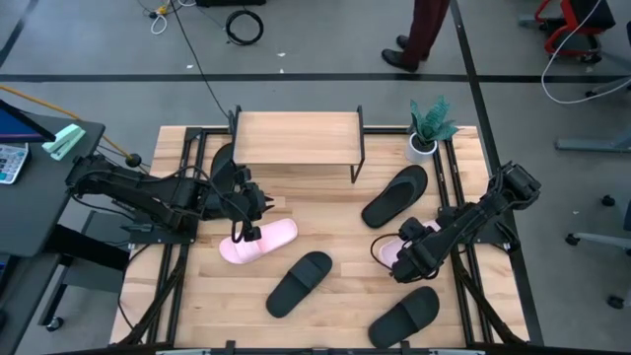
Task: Pick and place slides into the shelf
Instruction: Put the right pink slide on the shelf
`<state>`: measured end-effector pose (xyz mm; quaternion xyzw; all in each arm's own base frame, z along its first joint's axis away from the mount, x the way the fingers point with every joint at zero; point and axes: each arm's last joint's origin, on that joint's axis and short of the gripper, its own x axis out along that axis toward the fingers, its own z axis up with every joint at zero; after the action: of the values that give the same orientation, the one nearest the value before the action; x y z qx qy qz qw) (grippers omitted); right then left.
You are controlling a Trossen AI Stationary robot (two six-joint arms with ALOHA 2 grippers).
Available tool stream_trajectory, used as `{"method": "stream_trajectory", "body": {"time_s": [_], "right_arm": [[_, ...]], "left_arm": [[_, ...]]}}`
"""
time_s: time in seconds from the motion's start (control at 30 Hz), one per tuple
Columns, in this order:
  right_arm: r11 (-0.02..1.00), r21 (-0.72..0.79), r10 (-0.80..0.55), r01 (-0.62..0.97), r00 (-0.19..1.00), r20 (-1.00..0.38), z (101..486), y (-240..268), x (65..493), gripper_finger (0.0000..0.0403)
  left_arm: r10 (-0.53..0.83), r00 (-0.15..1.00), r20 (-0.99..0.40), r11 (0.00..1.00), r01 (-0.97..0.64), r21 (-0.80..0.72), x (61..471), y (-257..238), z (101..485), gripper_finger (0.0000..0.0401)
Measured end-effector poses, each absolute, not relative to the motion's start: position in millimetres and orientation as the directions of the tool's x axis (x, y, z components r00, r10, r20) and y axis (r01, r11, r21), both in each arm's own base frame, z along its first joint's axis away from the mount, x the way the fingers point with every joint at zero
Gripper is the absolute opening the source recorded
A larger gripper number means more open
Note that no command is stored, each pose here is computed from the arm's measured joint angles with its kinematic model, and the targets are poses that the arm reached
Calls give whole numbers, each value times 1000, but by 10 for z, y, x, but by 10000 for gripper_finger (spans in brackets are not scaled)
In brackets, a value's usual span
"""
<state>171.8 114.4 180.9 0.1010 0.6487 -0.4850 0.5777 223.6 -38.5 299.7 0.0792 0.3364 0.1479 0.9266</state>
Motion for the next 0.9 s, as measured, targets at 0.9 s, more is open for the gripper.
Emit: {"method": "stream_trajectory", "body": {"time_s": [0.9], "right_arm": [[806,-130,-486,577,521,-702,2910,1603,2465,11]], "left_arm": [[312,771,-554,949,-229,216,2275,-412,3046,53]]}}
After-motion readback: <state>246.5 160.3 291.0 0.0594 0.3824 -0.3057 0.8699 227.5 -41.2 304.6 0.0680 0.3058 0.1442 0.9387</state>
